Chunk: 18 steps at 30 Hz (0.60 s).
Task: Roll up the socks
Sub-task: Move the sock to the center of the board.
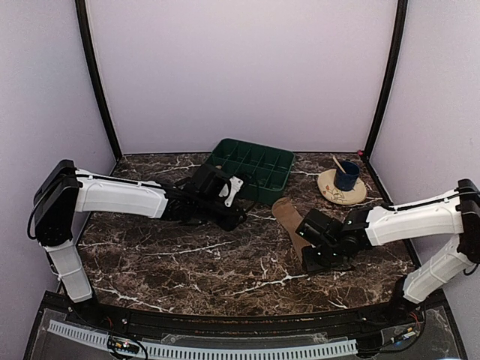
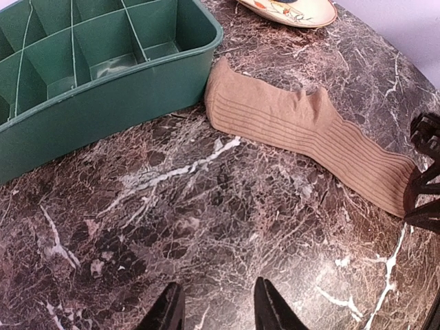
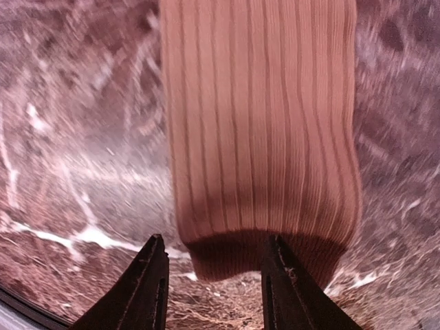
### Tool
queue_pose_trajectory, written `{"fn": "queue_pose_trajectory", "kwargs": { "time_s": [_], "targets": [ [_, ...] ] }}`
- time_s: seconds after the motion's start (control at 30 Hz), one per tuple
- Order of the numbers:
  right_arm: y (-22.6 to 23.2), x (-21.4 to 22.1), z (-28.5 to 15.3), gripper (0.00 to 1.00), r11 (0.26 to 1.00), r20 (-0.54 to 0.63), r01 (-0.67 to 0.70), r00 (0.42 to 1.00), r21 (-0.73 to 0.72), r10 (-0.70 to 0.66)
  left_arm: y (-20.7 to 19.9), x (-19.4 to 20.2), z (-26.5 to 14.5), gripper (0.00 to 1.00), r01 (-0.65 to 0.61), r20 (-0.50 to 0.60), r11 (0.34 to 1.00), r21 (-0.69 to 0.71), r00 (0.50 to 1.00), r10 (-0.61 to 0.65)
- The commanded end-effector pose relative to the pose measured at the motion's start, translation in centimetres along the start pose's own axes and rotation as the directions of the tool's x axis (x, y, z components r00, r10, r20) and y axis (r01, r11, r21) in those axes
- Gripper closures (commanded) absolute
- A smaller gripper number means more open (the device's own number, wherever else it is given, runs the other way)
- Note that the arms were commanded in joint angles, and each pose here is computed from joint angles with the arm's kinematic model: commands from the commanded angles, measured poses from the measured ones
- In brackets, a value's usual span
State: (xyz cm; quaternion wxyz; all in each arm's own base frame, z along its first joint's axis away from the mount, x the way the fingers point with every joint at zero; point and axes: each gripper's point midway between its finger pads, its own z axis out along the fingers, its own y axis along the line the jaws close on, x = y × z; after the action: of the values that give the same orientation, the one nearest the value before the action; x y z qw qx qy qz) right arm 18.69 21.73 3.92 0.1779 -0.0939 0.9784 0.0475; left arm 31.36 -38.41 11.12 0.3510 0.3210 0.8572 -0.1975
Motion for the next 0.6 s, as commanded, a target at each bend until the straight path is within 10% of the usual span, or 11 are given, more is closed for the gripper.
{"fn": "queue_pose_trajectory", "kwargs": {
  "time_s": [0.0,0.57],
  "targets": [
    [0.2,2.3,0.4,0.59,0.997,-0.041,-0.078,0.996,-0.022,0.077,-1.4,-1.5,-0.6,0.63,-0.006,0.046,0.999,0.036,0.999,0.004],
    [13.9,8.0,1.3,0.62,0.953,-0.235,0.067,0.962,-0.296,-0.14,0.3,-1.4,-3.9,0.63,0.002,0.089,0.997,-0.071,0.996,0.005]
  ]
}}
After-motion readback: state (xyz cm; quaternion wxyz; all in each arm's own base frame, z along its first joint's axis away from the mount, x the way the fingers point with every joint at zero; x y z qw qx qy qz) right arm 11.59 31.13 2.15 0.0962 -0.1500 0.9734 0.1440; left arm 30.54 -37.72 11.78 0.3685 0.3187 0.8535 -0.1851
